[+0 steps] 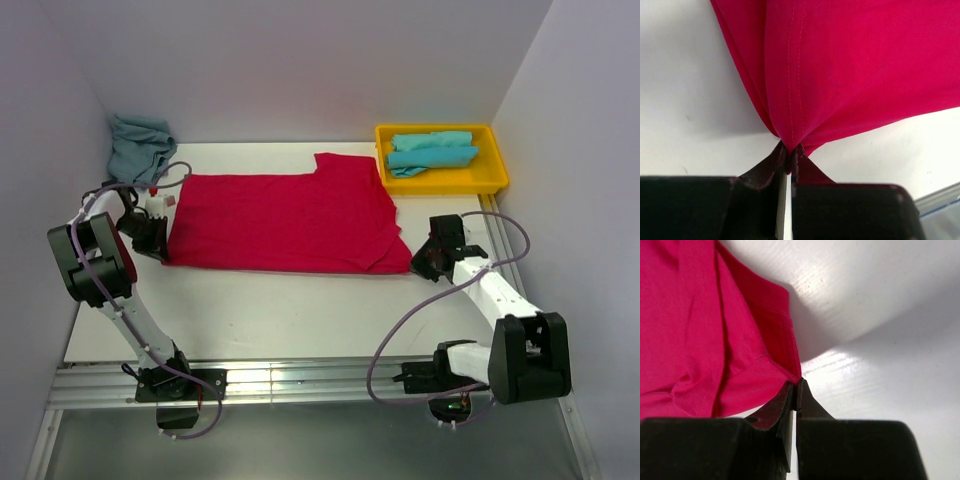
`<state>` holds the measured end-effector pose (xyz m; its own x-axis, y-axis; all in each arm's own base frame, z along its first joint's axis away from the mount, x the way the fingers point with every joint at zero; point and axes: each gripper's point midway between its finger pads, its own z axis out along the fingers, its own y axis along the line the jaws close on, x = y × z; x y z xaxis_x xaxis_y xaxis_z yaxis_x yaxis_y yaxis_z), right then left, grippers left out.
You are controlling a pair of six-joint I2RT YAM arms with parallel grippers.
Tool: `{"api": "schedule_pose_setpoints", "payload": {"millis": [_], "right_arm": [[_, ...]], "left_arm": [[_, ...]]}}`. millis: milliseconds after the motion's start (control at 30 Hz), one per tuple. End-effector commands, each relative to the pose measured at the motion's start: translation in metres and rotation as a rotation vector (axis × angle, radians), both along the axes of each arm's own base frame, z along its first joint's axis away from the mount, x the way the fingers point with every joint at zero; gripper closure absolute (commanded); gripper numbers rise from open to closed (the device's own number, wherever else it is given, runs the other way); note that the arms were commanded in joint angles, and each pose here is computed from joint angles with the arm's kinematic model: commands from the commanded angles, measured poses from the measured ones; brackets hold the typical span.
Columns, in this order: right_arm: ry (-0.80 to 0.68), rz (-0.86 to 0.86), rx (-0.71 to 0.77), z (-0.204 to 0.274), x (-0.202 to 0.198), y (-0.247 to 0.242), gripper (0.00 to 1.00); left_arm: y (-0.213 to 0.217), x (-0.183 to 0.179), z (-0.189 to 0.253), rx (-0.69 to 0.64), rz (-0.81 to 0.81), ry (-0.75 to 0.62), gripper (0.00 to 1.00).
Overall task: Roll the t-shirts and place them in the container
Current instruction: Fold the tshirt
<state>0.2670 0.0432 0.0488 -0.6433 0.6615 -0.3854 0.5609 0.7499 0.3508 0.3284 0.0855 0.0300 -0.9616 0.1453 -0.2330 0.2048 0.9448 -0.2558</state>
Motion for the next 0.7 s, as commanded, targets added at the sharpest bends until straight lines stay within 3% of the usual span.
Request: {"api": "schedule_pose_setpoints", "payload": {"millis": [0, 333, 433, 667], "right_arm": [[0.044, -0.016, -0.077, 0.002, -0.022, -0.015, 1.00], [0.075, -0.014, -0.062, -0.007, -0.053, -0.014, 1.00], [0.068, -0.015, -0.054, -0.008, -0.053, -0.012, 0.95], [0.027, -0.009, -0.041, 0.002, -0.050, -0.010, 0.58]], "left_arm": [[0.020, -0.019, 0.012, 0.070, -0.046, -0.002, 1.00], [0.019, -0.051, 0.006, 0.063, -0.093, 0.049, 1.00], [0.015, -0.053, 0.006, 0.049, -0.094, 0.050, 0.96], [0.011, -0.050, 0.015, 0.033, -0.092, 0.014, 0.62]]}}
